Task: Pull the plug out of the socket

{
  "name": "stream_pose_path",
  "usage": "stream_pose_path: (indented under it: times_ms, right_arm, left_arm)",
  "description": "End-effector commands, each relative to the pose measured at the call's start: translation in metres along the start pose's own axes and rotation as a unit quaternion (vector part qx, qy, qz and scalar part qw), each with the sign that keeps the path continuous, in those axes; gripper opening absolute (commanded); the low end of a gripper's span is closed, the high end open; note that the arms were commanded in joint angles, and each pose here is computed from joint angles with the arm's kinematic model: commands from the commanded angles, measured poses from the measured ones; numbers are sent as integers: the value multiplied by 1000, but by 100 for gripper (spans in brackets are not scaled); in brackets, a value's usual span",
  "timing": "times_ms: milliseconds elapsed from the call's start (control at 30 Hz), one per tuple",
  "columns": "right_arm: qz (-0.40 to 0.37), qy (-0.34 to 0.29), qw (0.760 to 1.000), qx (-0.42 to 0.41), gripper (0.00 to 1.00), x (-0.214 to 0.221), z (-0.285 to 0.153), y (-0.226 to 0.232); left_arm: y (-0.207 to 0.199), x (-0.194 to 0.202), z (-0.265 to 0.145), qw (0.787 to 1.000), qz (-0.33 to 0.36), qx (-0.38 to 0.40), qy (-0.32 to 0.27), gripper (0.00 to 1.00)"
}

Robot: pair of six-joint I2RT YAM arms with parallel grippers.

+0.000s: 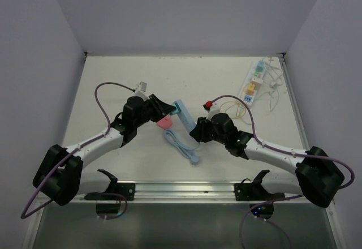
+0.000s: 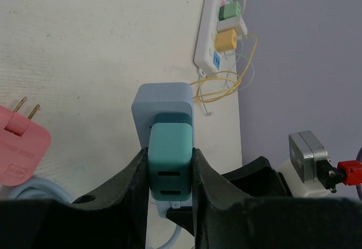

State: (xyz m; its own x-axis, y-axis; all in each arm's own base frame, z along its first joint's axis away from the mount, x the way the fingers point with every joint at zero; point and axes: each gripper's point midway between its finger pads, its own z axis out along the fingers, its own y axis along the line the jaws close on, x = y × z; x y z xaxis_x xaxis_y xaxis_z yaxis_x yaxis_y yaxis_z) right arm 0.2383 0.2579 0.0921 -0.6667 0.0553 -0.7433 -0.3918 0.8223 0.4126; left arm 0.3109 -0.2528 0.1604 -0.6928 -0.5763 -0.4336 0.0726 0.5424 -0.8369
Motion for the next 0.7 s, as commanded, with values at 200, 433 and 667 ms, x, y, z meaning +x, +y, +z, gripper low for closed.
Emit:
stream_pose_path:
  times_ms: [200,433,667]
  right_arm:
    - [48,-23,982,180,0,-4,-2,-84]
    - [56,-31,982,178,0,-11,3,-81]
    - [55,-40,985,161,0,-21,0,-73]
  left_arm:
    - [-6,-19,-34,999,-17,9,-45,0]
    - [4,-27,-58,995,-46,-2,-89,0]
    - [20,-35,-64,994,-48,-23,-96,0]
